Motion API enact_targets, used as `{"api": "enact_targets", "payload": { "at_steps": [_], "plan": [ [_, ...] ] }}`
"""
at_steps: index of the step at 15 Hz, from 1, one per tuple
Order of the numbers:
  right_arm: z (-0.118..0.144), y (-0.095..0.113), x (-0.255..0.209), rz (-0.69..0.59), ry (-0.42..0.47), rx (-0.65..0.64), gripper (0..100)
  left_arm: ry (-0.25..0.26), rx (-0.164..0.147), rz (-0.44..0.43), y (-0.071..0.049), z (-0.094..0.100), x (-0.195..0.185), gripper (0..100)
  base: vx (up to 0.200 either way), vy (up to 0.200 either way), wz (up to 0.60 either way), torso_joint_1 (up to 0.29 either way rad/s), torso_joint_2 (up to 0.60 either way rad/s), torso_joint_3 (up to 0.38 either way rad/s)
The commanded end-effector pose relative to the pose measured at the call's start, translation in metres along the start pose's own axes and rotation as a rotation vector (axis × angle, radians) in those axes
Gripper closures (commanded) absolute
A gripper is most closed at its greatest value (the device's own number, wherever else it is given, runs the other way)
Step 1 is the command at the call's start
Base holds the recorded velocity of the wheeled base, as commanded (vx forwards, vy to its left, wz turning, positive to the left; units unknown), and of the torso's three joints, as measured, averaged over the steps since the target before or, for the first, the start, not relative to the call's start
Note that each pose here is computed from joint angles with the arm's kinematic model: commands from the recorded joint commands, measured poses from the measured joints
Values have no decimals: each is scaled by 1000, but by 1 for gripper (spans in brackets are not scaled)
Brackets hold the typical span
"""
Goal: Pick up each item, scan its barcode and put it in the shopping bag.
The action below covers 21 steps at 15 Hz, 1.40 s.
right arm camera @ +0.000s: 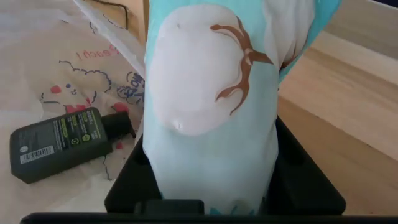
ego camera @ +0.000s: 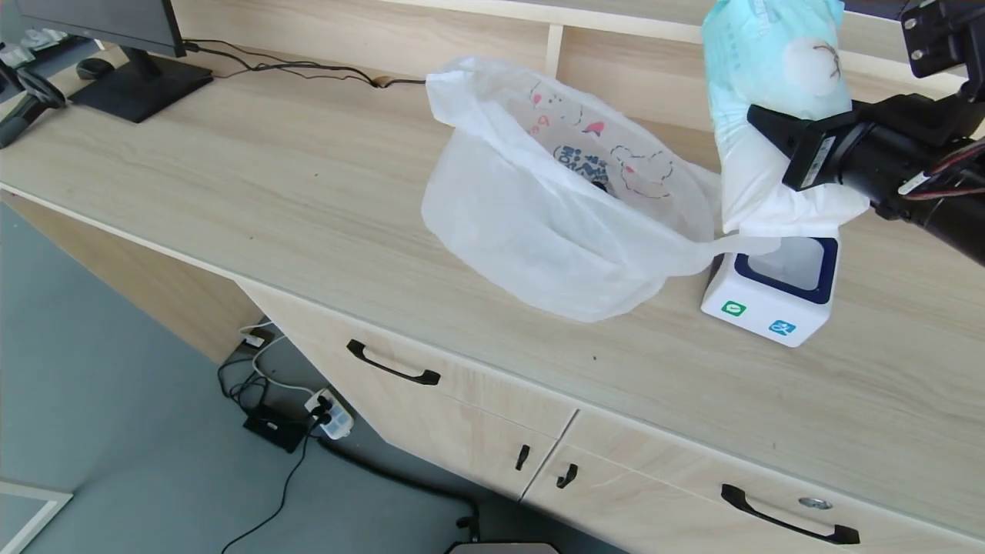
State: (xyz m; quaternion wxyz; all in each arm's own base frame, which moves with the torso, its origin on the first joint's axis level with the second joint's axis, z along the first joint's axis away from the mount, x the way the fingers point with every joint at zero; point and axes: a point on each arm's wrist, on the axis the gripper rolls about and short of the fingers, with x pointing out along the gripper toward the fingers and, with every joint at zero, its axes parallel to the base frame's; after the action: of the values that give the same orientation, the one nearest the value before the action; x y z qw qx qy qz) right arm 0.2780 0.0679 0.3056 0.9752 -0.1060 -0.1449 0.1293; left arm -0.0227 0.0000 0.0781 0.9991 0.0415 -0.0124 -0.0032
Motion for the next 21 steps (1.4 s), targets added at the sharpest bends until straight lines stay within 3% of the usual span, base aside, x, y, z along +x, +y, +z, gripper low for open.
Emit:
{"api": "enact_targets", "payload": {
  "at_steps": [1,5,7,16,21],
  "plan": [
    [-2,-7,-12,-23,18,-15,100,0,0,0,0,0,0,0,0,0,0,0,0,0],
    [18,-12,-35,-53,-9,-23,100,0,3,0,0,0,0,0,0,0,0,0,0,0],
    [17,-25,-58,-98,71,-33,100,0,6,0,0,0,0,0,0,0,0,0,0,0],
    [-11,6,-43,27,169,-15,100,-2,11,-2,0,0,0,0,0,0,0,0,0,0],
    [-23,8,-30,30,183,-7,100,-3,11,-1,0,0,0,0,0,0,0,0,0,0]
  ]
}}
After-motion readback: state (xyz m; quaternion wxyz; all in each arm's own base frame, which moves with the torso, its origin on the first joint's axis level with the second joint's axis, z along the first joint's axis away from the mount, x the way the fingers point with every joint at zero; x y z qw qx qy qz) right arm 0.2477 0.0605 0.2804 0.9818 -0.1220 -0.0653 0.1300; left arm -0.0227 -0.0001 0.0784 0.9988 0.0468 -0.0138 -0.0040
